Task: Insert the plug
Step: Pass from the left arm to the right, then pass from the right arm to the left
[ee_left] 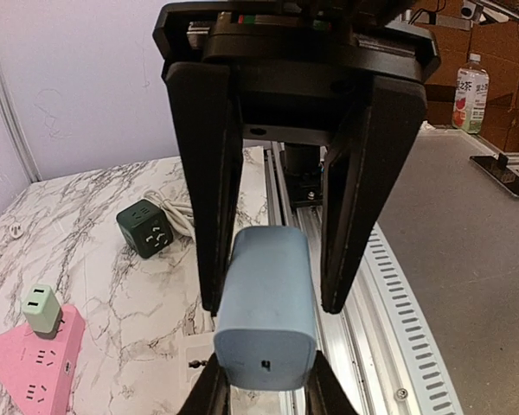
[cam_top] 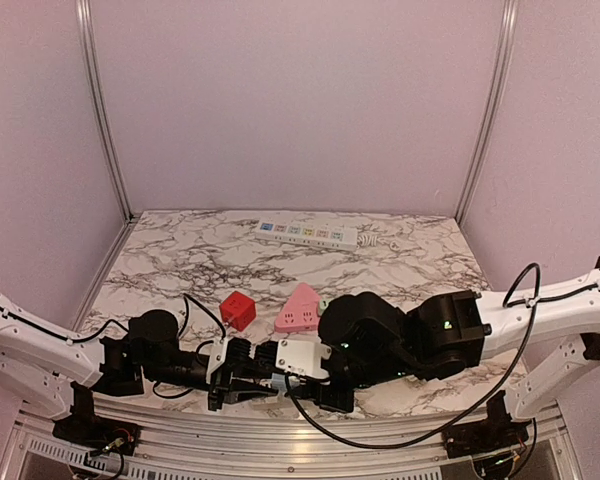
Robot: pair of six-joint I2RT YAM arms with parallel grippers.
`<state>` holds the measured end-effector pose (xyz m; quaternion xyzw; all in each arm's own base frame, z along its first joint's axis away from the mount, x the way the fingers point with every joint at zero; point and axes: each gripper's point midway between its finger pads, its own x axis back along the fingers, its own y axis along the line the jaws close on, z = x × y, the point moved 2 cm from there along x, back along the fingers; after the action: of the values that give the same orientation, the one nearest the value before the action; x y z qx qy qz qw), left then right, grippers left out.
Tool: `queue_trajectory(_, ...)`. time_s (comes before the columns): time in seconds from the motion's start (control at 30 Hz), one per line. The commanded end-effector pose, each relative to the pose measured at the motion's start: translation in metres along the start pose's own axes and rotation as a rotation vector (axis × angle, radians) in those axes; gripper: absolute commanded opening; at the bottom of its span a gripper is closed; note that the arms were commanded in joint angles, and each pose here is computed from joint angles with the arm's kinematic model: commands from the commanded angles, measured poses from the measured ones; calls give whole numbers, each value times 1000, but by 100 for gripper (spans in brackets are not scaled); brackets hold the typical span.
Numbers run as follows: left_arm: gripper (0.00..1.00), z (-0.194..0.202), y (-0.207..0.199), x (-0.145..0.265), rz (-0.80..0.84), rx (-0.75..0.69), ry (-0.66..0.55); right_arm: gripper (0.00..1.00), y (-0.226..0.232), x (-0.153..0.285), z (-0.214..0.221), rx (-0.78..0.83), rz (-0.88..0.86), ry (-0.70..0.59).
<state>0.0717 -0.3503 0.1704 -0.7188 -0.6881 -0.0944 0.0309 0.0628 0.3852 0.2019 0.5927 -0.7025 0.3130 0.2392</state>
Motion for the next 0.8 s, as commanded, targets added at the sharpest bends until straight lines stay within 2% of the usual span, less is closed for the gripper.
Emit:
queue_trajectory(0.0, 0, -12, -3, 2, 8, -30, -42, 33, 0, -1, -7, -12, -20, -38)
queue_trajectory(0.13, 0, -12, -4, 2, 14, -29, -41, 4, 1, -1, -9, -11, -27, -52)
queue_trajectory(0.17, 0, -12, -4, 2, 14, -27, -42, 0, 1, -1, -9, -11, -30, -55)
queue_trajectory(0.33, 64, -16, -3, 5, 4, -29, -60, 0, 1, 0, -5, 3, -20, -90)
queue_trajectory(0.37, 74, -17, -4, 7, 4, -27, -68, 0, 1, 1, -5, 5, -16, -109)
queue_trajectory(0.43, 84, -19, -5, 9, 4, -27, -87, 0, 1, 6, -8, 11, -10, -159)
queue_trajectory(0.6, 86, -19, -7, 7, 21, -18, -91, 0, -3, 22, -18, 11, 17, -284)
queue_trajectory(0.77, 87, -17, -6, 3, 29, -3, -84, 0, -3, 21, -21, 12, 15, -304)
